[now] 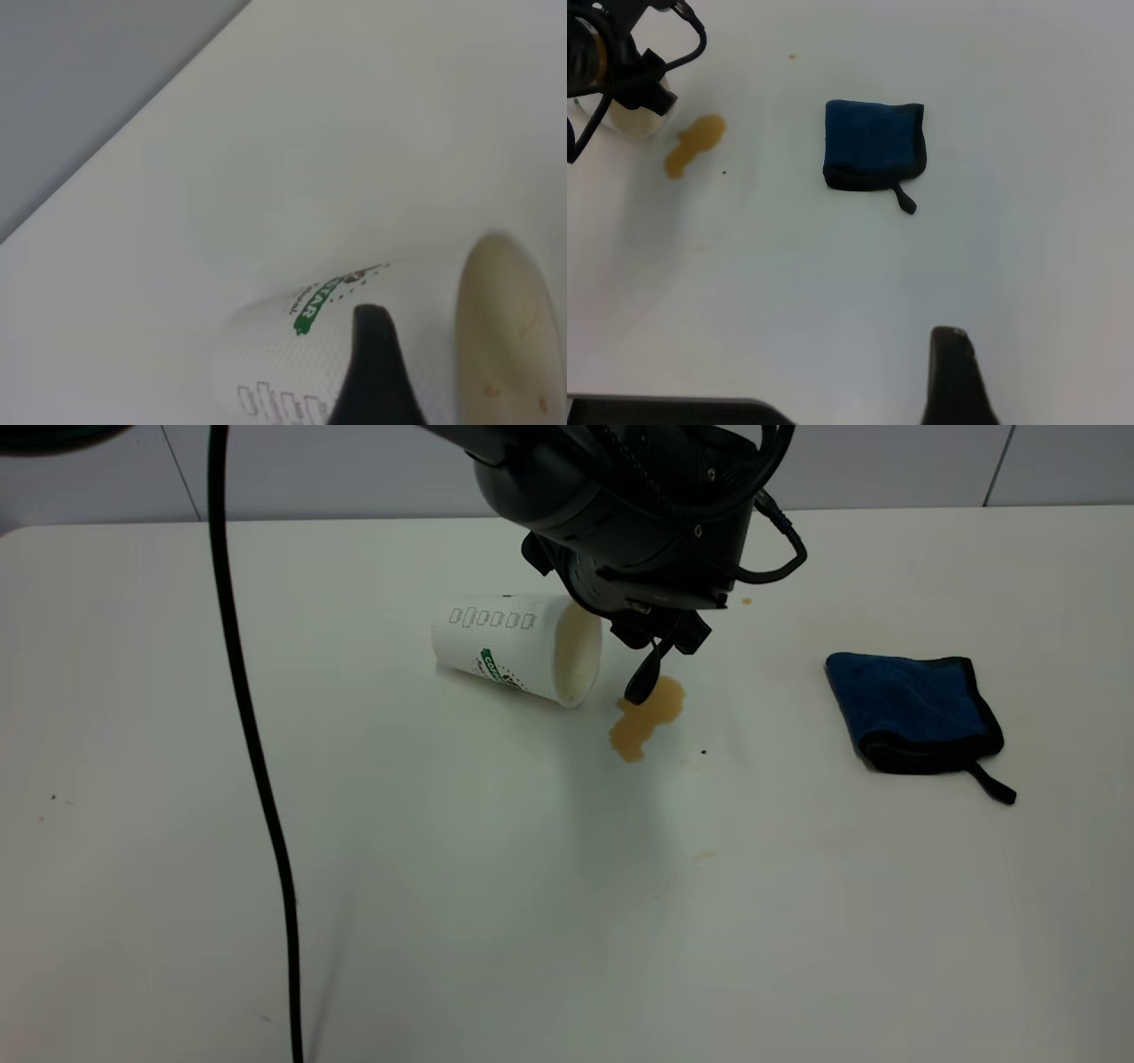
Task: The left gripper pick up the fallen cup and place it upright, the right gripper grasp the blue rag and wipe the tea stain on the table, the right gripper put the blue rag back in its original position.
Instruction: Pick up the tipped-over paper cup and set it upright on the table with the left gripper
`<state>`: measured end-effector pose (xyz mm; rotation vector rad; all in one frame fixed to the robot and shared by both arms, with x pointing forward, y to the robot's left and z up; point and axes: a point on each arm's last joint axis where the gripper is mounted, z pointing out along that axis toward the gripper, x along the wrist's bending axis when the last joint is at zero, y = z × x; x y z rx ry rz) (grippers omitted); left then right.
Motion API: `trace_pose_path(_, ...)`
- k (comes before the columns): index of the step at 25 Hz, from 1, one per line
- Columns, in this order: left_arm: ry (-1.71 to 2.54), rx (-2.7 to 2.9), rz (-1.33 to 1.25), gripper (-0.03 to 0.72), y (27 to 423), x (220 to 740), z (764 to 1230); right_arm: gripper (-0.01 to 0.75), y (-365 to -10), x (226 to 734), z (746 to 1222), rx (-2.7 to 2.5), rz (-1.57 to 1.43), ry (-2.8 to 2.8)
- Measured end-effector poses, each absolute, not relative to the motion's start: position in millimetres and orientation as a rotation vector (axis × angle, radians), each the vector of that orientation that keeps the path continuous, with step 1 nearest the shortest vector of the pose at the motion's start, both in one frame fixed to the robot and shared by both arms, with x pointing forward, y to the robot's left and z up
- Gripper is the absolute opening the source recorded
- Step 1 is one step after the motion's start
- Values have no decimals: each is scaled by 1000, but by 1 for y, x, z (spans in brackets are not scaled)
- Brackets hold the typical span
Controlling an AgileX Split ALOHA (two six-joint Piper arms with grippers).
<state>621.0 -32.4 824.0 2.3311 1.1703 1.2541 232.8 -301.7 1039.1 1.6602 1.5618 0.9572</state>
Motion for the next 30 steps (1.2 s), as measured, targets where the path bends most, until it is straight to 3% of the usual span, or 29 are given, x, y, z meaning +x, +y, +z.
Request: trace_pose_path(30,1186,2368,1320,562,-14,638,785,533,-301,233,1039,1661,959,1563)
